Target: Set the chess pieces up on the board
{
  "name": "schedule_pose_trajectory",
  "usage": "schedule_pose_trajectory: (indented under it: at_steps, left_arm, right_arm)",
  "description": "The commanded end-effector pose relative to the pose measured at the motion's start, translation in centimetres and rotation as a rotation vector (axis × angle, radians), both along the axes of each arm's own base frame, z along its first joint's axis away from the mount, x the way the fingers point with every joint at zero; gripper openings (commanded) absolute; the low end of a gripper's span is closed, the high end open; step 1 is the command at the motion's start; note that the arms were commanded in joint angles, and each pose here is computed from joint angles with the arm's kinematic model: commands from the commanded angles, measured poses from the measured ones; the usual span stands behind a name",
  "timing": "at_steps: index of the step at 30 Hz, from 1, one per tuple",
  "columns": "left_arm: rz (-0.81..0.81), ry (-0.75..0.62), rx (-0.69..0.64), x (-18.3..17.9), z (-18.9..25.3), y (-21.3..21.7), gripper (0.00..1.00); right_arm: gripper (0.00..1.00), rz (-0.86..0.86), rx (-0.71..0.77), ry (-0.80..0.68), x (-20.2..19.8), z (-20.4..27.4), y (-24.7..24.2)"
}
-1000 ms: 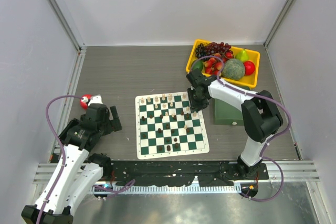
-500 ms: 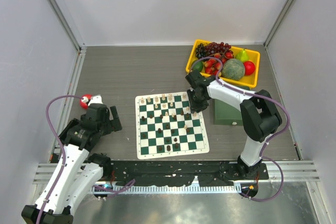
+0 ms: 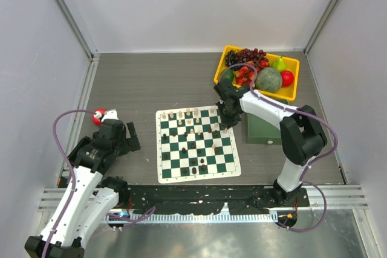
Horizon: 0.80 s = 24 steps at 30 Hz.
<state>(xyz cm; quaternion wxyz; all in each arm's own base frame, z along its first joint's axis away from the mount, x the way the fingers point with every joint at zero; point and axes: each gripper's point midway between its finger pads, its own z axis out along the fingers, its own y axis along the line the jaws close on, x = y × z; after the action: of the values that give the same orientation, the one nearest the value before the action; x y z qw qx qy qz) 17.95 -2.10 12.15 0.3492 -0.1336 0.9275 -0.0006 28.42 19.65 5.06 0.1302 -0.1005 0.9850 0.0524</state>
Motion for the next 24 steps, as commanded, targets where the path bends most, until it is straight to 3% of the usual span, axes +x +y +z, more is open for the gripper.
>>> schedule_pose_trajectory:
  at_steps: [1, 8, 24]
  left_arm:
    - [-0.008, -0.042, -0.001, 0.9, 0.6, -0.1, 0.99]
    - [-0.01, -0.041, -0.002, 0.9, 0.6, -0.1, 0.99]
    - [-0.006, -0.047, 0.0, 0.9, 0.7, 0.0, 0.99]
  right_arm:
    - [0.19, -0.003, 0.054, -0.15, 2.3, 5.9, 1.0]
    - [0.19, 0.016, 0.105, -0.244, 5.6, 9.2, 3.4]
    - [0.2, 0.079, 0.073, -0.24, 10.2, 5.6, 8.9]
